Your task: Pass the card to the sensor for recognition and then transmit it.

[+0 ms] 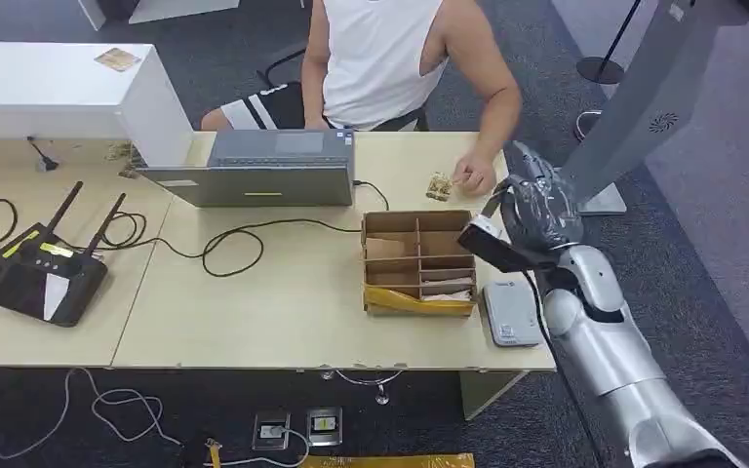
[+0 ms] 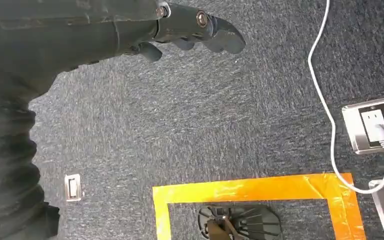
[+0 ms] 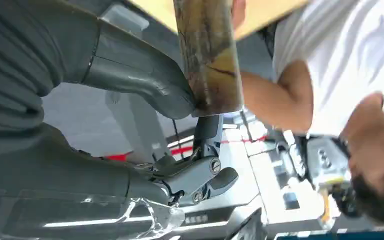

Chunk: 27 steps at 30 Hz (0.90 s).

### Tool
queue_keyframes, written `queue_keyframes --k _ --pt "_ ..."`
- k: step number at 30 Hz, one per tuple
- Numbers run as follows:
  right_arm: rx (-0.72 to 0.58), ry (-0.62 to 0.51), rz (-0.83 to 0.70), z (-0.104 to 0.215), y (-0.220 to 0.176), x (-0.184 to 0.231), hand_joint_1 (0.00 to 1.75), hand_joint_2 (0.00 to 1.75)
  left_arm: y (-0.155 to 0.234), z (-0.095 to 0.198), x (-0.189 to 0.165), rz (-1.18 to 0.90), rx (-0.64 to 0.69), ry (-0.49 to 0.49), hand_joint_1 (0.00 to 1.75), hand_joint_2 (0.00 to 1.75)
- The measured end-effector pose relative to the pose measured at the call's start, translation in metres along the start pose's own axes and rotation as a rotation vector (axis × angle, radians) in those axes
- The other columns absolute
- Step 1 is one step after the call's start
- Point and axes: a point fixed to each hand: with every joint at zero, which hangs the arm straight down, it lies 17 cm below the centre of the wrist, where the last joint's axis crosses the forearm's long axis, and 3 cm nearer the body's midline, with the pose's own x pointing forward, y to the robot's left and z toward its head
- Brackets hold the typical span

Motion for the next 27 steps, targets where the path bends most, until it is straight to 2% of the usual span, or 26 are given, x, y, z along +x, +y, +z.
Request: queue_keyframes --k 5,14,20,27 --pt "-0.129 0.008 -0.004 -0.027 -0.065 -0.011 1.75 1.75 0.0 0.0 0.0 -0.003 0.005 -0.001 0.0 1.75" --pt "-0.252 -0.034 0.036 -0.061 -0.143 -0.008 1.75 1.75 -0.004 0.001 0.005 -0.021 0.001 -0.014 0.0 1.75" --pt "-0.268 -0.042 0.131 -0.085 -0.168 -0.019 1.75 1.75 -0.011 0.001 0.016 -0.048 -0.026 -0.029 0.0 1.75" --pt "-0.196 0.036 0.179 -0.096 -0.16 -0.046 1.75 1.75 -0.013 0.001 0.022 -0.067 -0.035 -0.035 0.0 1.75"
